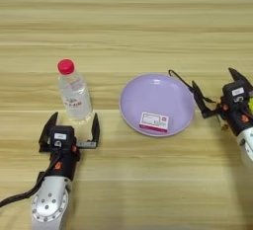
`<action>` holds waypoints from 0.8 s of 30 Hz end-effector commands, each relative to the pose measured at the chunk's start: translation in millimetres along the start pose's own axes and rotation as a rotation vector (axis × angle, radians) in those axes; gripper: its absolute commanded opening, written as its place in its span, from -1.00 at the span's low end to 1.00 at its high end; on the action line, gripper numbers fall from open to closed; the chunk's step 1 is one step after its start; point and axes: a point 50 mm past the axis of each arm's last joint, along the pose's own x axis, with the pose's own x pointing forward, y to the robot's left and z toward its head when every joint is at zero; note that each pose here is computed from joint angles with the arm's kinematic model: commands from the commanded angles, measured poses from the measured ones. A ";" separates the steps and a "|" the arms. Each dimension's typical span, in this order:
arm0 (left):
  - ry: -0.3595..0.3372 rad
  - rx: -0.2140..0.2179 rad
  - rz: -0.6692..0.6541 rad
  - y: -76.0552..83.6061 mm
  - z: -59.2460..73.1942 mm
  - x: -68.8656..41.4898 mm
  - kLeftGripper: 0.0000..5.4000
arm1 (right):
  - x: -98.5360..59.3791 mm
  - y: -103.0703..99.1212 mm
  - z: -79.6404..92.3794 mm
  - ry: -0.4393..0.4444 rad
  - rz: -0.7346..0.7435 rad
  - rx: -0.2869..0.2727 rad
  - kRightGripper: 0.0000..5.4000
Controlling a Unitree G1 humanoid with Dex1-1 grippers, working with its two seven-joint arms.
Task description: Move the objects on the table
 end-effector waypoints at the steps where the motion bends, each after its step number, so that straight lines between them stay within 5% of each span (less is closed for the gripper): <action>1: 0.011 0.009 -0.007 -0.1 0.1 -0.1 1.00 | 11.9 19.4 6.9 0.024 0.116 0.081 0.99; 10: 0.008 0.009 -0.008 -0.9 0.6 1.3 1.00 | 34.1 43.1 7.9 0.072 0.217 0.101 0.99; 17: 0.008 0.009 -0.007 -1.3 0.9 1.5 1.00 | 47.5 56.9 0.8 0.149 0.275 0.198 0.99; 24: 0.008 0.009 -0.008 -1.7 1.1 1.9 1.00 | 59.1 72.8 -6.3 0.217 0.331 0.212 0.99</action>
